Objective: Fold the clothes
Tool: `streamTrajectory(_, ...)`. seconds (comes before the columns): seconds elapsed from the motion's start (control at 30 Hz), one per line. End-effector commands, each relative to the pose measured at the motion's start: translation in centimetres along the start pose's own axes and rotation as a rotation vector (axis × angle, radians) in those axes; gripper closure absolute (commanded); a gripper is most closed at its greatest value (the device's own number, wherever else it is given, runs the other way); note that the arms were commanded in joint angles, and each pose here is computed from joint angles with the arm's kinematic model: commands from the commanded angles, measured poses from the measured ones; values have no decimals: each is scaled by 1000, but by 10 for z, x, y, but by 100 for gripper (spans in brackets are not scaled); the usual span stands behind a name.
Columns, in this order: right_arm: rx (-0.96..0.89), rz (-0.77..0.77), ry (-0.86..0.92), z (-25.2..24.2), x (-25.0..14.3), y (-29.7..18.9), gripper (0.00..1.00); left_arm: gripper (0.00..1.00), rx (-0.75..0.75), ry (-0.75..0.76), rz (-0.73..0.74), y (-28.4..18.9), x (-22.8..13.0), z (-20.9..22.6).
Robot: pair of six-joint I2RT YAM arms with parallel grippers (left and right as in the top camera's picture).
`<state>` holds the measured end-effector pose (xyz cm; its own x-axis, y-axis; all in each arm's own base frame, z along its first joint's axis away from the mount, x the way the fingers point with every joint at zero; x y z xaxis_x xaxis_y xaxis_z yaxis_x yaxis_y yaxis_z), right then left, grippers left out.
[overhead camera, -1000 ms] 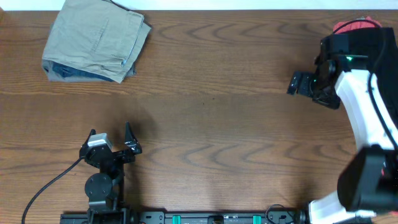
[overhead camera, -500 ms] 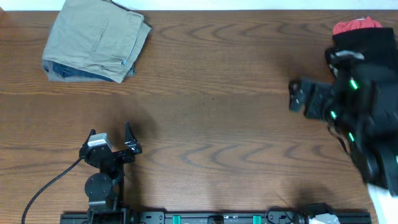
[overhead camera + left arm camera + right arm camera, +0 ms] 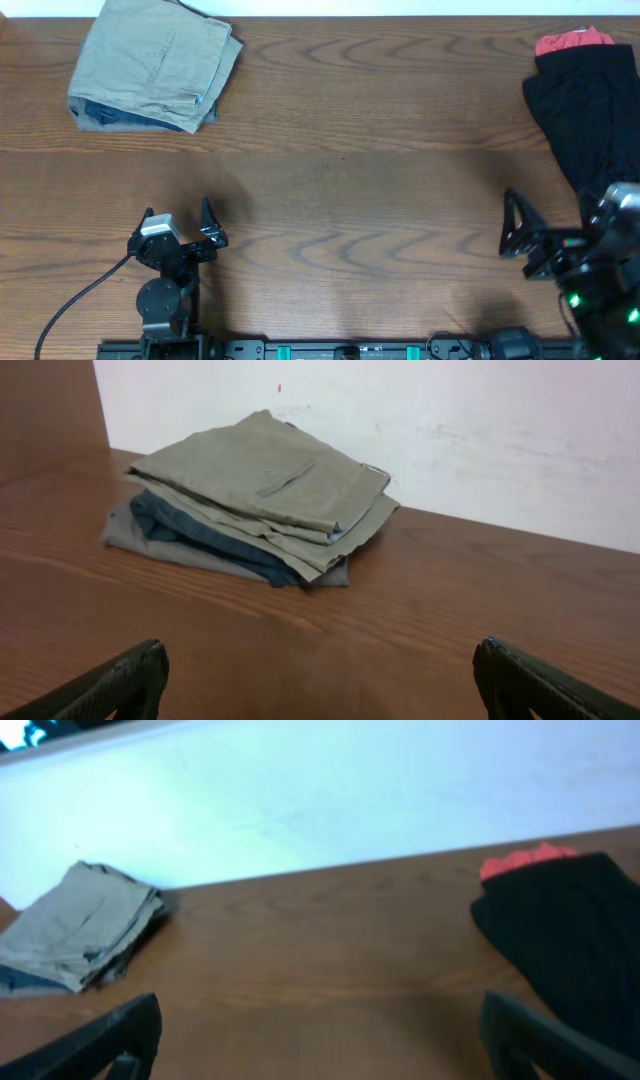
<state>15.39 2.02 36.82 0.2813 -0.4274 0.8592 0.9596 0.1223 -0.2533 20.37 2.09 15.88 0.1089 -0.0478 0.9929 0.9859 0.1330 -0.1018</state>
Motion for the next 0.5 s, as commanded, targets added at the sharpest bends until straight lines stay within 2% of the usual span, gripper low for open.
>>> streamTrajectory(0.0,22,-27,-42,-16,-32,10,1,2,29,14,51,1,-15,4)
streamTrajectory(0.23,147,-160,-44,-34,-74,39,1,2,29,14,51,1,-16,4)
streamTrajectory(0.47,198,-314,-40,-51,-94,60,1,2,29,14,51,1,-15,4)
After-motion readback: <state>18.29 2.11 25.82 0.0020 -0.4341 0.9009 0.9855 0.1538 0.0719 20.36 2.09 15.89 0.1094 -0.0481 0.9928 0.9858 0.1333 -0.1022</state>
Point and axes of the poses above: each gripper's point midway between its finger pads, its own y axis out along the fingers, its own z axis along the line the jaws close on, x = y × z, the point moved 4 cm from there along -y, back along the fingers, and after that the axes turned 13 degrees about y, right-handed, at the moved point
